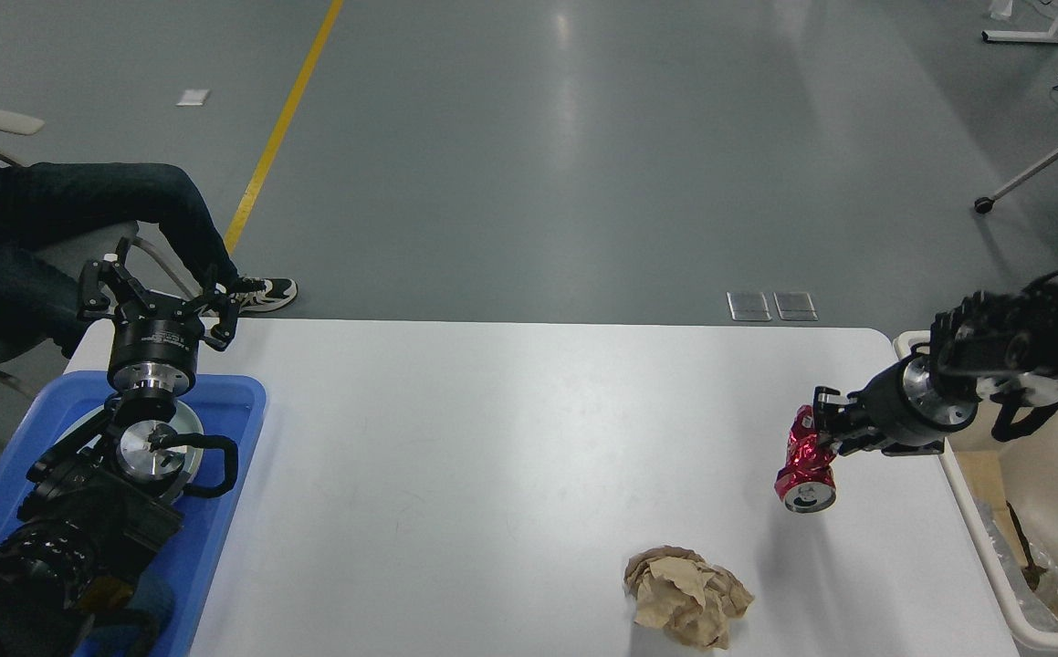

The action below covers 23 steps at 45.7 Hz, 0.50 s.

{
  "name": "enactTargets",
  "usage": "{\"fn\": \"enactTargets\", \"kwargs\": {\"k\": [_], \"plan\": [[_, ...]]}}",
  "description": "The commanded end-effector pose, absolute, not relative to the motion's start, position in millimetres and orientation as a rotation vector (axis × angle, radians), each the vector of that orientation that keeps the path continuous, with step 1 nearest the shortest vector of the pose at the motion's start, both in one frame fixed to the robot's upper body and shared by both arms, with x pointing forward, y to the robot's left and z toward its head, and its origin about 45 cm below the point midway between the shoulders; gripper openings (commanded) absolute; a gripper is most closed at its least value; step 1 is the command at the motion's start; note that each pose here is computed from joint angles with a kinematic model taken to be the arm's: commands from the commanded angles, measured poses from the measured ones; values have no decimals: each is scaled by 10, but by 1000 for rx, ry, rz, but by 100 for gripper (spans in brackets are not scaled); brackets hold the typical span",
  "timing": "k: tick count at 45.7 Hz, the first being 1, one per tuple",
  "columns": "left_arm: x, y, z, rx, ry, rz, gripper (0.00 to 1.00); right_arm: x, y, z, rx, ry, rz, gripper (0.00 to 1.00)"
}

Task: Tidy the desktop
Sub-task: 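Lift the red can and drop it into the white bin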

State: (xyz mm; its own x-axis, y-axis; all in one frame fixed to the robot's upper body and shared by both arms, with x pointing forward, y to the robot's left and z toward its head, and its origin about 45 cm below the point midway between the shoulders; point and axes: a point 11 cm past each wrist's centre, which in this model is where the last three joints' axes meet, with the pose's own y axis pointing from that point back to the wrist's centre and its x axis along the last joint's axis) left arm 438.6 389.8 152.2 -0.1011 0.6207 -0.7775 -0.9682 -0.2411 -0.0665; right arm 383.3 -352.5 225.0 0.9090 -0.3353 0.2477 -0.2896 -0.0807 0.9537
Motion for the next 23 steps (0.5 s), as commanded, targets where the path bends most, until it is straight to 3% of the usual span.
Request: {"fn": "enactTargets", "kwargs": {"k": [1,6,11,19,23], "plan": [[4386,3898,1522,-843,570,1649,96,4054,-3517,3034,1727,-560,24,0],[4386,3898,1522,-843,570,1649,96,4176,-3480,3648,1760,-618,101,0],[4386,3898,1522,-843,570,1649,96,4230,-3443,3996,1770,-657,164,0],[4386,3898,1522,-843,570,1649,96,4302,-3706,4042,1721,-745,181,0],[4386,3898,1522,-843,570,1649,96,4288,-4078,3757,1663,-825,139,0]]}}
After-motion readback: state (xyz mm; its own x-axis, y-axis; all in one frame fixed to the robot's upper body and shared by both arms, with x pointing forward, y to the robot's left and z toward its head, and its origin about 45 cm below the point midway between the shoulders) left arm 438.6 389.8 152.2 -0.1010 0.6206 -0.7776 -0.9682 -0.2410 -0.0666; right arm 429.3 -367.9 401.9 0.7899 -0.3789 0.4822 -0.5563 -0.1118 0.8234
